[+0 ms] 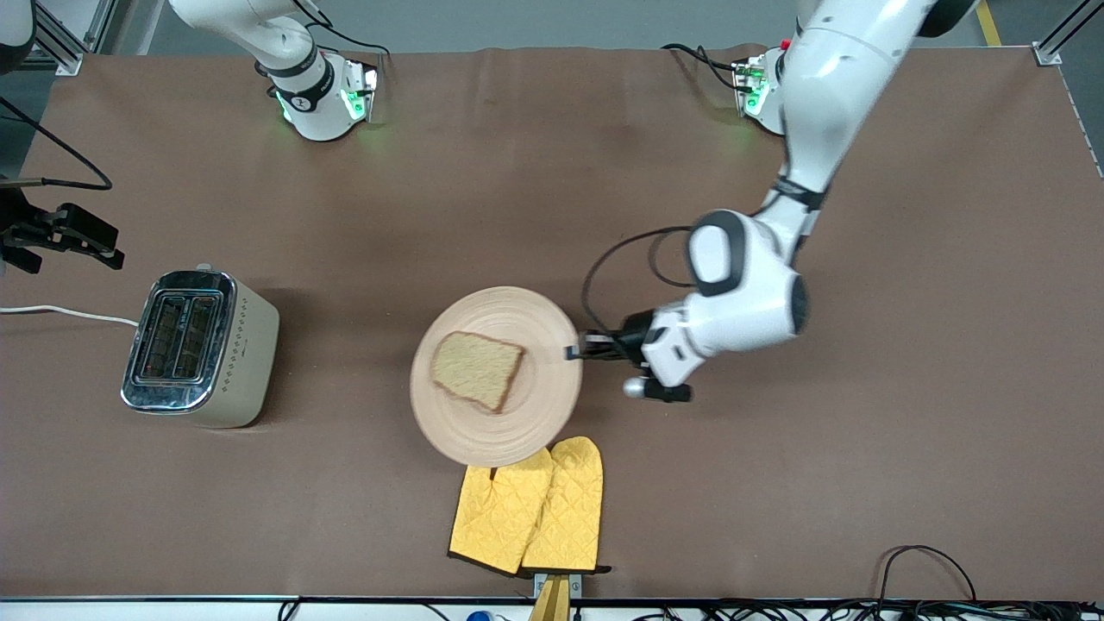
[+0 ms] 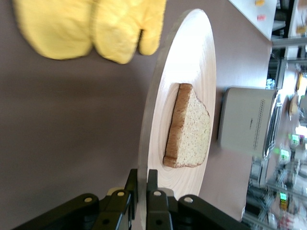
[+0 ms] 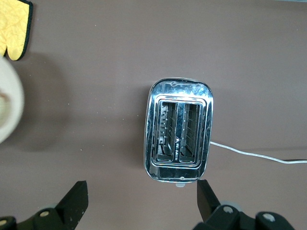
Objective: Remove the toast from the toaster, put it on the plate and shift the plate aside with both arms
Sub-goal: 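Slide the plate with toast away from the toaster with the left gripper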
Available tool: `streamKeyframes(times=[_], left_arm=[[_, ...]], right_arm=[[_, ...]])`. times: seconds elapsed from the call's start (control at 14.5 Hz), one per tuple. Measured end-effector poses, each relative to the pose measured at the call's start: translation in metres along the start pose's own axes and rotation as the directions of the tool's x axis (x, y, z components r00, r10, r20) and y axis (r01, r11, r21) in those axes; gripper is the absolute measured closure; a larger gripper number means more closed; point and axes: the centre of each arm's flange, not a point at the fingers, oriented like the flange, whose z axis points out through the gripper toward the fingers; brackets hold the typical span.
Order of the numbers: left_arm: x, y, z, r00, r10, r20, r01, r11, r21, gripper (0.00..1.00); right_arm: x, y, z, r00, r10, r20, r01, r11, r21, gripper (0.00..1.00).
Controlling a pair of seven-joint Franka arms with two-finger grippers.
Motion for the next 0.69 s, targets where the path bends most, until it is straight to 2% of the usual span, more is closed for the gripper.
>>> streamKeyframes(times=[0.28,0.55,0.69], left_arm=[[0.019,-0.136,-0.107,0.997,0.045,0.064,-0.039,0.995,-0.095,0.89],[0.015,-0.273,-0.180,0.999,0.038,0.012,-0.035,0.981,-0.190,0.89],[0.005,-0.327,-0.207,1.000,0.012,-0.005,-0.013,0.982,-0.190,0.89]], right_arm=[[0.000,0.009,0.002,1.000,0.011,0.005,-0.011,1.000,0.008,0.00],[-0.001,0.012,0.003,1.000,0.016,0.007,-0.016,1.000,0.009,0.00],[-0.001,0.010,0.003,1.000,0.012,0.007,-0.012,1.000,0.009,0.00]])
